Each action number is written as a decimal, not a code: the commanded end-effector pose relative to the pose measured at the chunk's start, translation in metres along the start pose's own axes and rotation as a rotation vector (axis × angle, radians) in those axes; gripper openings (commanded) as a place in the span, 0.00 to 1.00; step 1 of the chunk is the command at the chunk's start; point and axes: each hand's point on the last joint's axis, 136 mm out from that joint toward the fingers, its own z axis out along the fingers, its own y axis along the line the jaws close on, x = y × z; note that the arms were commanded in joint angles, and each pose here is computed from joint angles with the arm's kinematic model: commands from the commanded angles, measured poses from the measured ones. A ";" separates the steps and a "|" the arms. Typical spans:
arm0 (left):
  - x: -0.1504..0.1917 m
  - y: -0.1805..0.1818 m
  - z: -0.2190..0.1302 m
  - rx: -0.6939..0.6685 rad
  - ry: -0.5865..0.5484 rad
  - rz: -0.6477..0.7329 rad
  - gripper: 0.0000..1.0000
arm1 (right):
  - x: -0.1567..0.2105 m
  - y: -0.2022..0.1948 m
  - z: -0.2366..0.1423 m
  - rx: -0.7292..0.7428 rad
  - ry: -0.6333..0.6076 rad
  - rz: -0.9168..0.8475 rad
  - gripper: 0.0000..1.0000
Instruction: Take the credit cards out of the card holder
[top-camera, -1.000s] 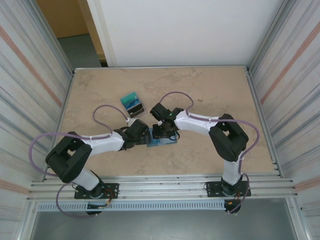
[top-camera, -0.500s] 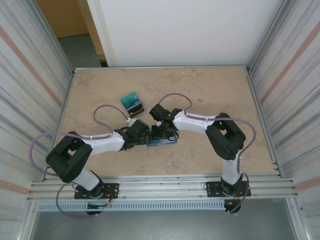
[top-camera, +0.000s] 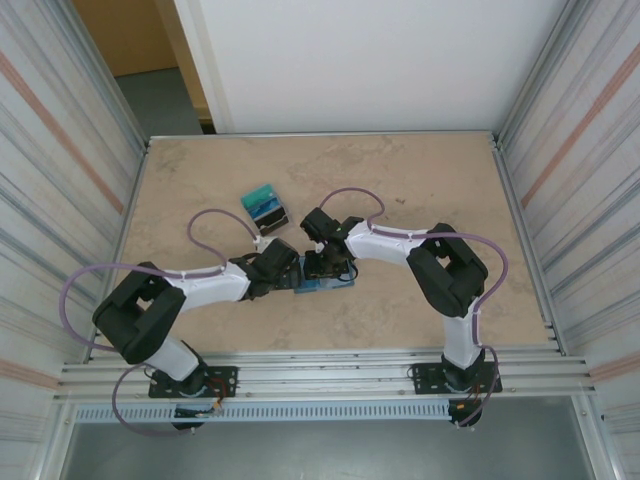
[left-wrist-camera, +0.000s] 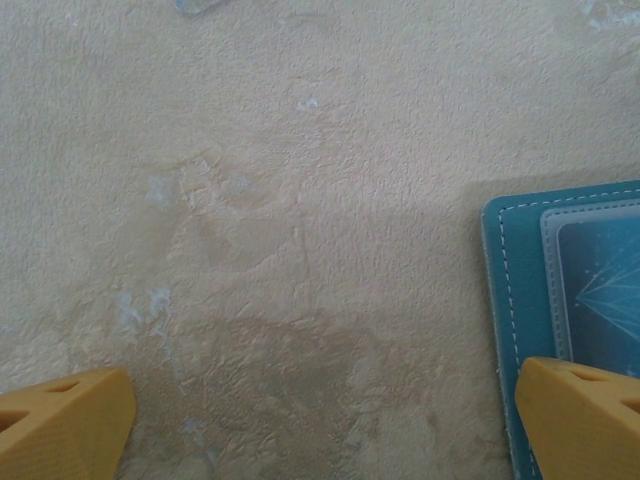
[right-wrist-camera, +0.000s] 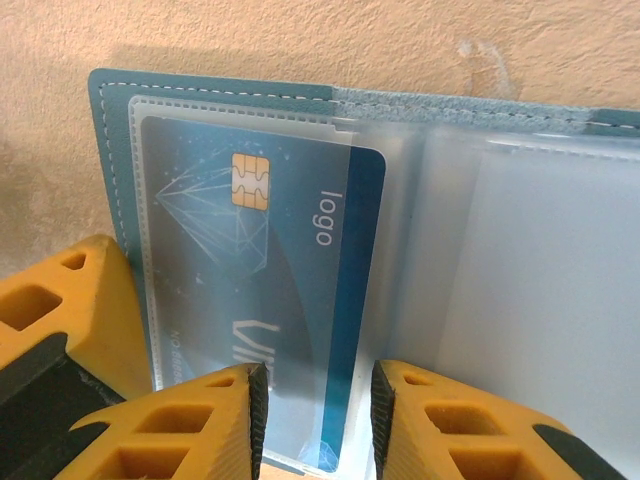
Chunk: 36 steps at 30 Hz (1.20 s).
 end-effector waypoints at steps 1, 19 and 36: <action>0.015 0.005 0.005 -0.033 0.061 0.026 0.99 | -0.001 0.000 0.008 -0.010 0.023 0.038 0.35; 0.028 0.014 0.006 -0.062 0.091 0.016 0.99 | -0.004 0.019 -0.007 -0.278 0.016 0.148 0.32; 0.030 0.018 0.004 -0.080 0.099 0.007 0.99 | -0.013 0.029 -0.034 -0.451 -0.023 0.191 0.26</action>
